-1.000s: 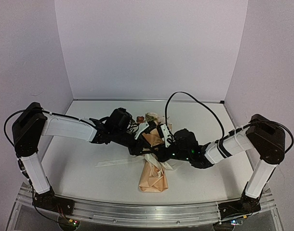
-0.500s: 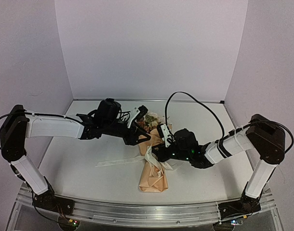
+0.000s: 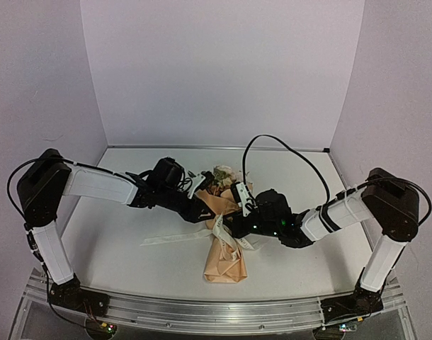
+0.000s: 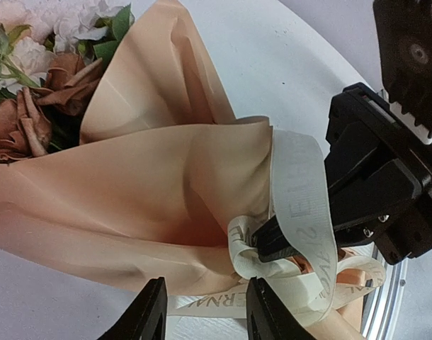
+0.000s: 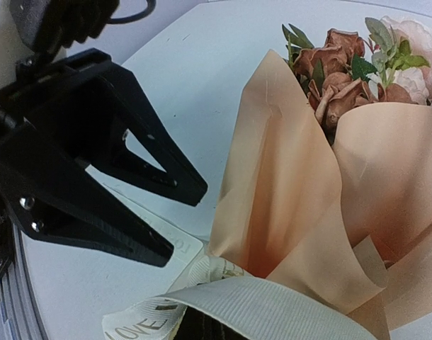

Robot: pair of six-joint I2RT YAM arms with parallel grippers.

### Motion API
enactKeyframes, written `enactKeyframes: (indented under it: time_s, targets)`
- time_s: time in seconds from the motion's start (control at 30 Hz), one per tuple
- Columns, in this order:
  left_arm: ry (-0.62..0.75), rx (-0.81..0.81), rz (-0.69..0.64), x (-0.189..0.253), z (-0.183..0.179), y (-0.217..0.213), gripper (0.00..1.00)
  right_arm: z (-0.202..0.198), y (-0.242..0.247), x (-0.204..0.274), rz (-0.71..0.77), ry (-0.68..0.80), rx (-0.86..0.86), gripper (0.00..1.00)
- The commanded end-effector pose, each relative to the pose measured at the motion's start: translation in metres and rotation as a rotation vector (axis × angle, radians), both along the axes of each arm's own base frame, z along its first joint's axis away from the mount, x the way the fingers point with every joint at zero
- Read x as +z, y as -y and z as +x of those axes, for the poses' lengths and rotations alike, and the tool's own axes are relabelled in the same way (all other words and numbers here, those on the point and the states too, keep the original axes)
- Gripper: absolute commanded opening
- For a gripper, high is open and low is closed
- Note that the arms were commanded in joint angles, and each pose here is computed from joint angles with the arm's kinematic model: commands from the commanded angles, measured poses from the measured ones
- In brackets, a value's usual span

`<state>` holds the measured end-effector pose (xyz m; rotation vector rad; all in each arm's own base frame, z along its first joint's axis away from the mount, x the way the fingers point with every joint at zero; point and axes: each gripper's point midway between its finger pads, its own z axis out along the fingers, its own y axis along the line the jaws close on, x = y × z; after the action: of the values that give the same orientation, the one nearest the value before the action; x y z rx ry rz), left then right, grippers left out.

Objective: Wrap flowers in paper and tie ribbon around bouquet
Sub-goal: Cross the half-tied ribbon over the folded bouquet.

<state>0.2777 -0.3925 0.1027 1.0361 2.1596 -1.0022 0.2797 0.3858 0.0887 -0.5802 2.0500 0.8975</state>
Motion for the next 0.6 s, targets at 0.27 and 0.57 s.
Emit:
enactKeyframes:
  time_s: [0.27, 0.57]
  targets:
    - [-0.026, -0.121, -0.100, 0.024, -0.011, 0.027, 0.41, 0.012, -0.008, 0.028, 0.061, 0.061, -0.020, 0.00]
    - [-0.016, -0.151, -0.109, 0.022, -0.017, 0.029, 0.38, 0.017, -0.013, 0.036, 0.084, 0.063, -0.027, 0.00]
